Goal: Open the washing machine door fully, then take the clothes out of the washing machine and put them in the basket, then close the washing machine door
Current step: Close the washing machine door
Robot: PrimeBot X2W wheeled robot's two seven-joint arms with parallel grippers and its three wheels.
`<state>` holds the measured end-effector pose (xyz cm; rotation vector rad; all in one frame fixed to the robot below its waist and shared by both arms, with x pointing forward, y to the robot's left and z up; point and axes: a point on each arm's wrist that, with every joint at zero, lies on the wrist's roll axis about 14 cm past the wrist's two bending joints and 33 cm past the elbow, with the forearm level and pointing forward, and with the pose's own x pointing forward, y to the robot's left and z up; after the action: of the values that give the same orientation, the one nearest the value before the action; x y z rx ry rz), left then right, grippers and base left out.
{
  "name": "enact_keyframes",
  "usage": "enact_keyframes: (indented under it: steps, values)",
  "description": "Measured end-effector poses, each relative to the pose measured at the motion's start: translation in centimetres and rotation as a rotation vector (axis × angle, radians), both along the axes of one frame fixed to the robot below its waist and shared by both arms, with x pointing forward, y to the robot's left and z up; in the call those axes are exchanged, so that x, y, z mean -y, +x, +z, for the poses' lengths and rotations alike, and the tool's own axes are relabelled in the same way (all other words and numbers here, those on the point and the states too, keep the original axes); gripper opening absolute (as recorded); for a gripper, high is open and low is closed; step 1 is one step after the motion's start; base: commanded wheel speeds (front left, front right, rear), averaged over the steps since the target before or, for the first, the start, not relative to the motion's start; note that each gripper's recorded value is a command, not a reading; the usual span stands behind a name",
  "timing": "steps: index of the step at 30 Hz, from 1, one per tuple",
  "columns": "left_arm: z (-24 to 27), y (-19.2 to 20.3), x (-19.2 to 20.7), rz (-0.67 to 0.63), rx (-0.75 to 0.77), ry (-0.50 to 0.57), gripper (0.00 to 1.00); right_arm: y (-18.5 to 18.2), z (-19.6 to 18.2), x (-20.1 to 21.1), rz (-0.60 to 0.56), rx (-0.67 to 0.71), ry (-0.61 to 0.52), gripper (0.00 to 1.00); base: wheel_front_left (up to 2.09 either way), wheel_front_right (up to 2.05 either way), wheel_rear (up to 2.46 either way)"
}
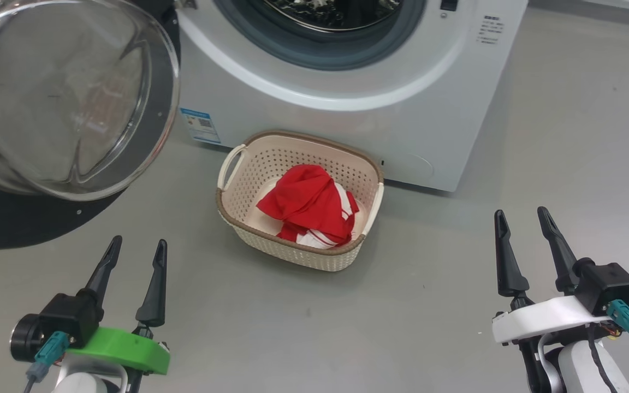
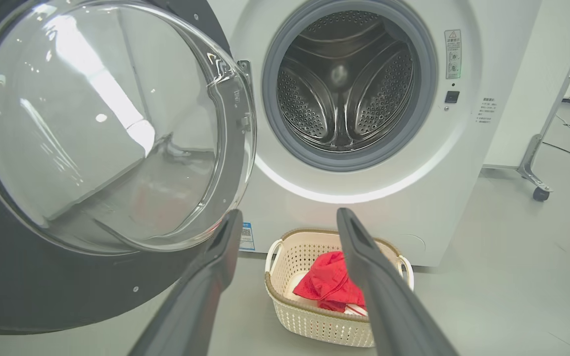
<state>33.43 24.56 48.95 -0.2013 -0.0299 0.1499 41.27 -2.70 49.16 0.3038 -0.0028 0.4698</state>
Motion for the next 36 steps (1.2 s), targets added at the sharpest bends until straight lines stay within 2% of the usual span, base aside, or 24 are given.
enact_keyframes:
  steps: [10,19,36]
  values:
    - [0.4,-3.6,-3.4,0.128,-0.003,0.031,1.00,0.0,0.0,-4.9,0.139,0.003,0.006,1.00,0.00,0.00,0.00]
    - [1.8,-7.7,-7.5,0.294,0.028,0.053,1.00,-1.9,1.3,-10.6,0.315,0.033,0.029,1.00,0.00,0.00,0.00]
    - [2.0,-9.3,-8.6,0.363,0.027,0.062,1.00,-2.2,1.0,-12.9,0.383,0.018,0.045,1.00,0.00,0.00,0.00]
